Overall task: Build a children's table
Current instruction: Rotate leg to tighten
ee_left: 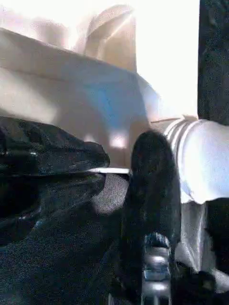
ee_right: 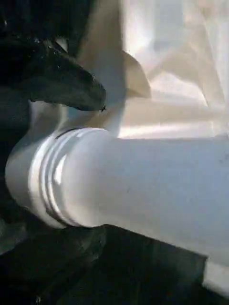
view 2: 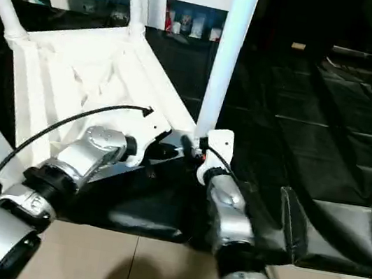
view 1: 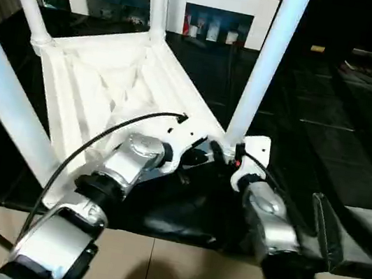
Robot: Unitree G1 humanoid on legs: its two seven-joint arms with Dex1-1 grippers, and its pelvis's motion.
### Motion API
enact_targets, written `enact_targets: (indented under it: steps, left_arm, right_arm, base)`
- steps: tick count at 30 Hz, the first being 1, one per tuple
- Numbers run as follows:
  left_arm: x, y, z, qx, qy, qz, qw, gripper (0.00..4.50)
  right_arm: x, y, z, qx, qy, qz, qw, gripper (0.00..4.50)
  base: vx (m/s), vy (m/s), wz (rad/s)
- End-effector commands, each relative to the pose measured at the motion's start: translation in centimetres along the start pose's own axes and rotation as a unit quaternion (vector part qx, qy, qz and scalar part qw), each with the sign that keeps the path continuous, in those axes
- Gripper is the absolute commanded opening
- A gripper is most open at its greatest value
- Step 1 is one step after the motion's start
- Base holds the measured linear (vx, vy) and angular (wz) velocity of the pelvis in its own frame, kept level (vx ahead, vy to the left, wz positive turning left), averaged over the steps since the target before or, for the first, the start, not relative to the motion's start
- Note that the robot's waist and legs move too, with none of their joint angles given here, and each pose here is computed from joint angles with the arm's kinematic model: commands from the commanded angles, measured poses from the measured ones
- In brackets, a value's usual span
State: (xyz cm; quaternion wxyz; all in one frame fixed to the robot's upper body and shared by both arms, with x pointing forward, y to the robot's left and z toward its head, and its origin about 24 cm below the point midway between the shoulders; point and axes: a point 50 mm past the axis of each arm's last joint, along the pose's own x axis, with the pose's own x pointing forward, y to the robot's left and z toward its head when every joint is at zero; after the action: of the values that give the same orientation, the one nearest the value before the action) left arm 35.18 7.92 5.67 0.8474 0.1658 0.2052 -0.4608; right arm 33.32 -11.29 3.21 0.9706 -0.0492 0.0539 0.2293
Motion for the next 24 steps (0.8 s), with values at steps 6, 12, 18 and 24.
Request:
enact_targets:
  steps: [6,12,18,24]
  left_arm:
    - [-2.0,-1.1,-5.8,0.002,0.093,-0.097,0.991,0.00]
    - [-3.8,-2.6,-5.6,0.030,0.060,-0.218,0.974,0.00]
    - [-4.9,-2.9,-5.5,0.040,0.054,-0.253,0.965,0.00]
    - [-5.4,-3.0,-5.4,0.043,0.054,-0.260,0.963,0.00]
  right_arm:
    - [-1.7,-0.8,1.2,-0.033,-0.036,0.166,0.985,3.82]
    - [-4.1,-1.6,1.2,-0.049,-0.013,0.309,0.950,3.82]
    - [-5.2,-1.9,1.1,-0.054,0.005,0.378,0.924,3.82]
    - [-5.7,-1.9,0.8,-0.064,0.021,0.402,0.913,3.82]
  base:
    - [0.000,0.000,0.00]
    - [0.057,-0.007,0.01]
    - [0.000,0.000,0.00]
    - [0.000,0.000,0.00]
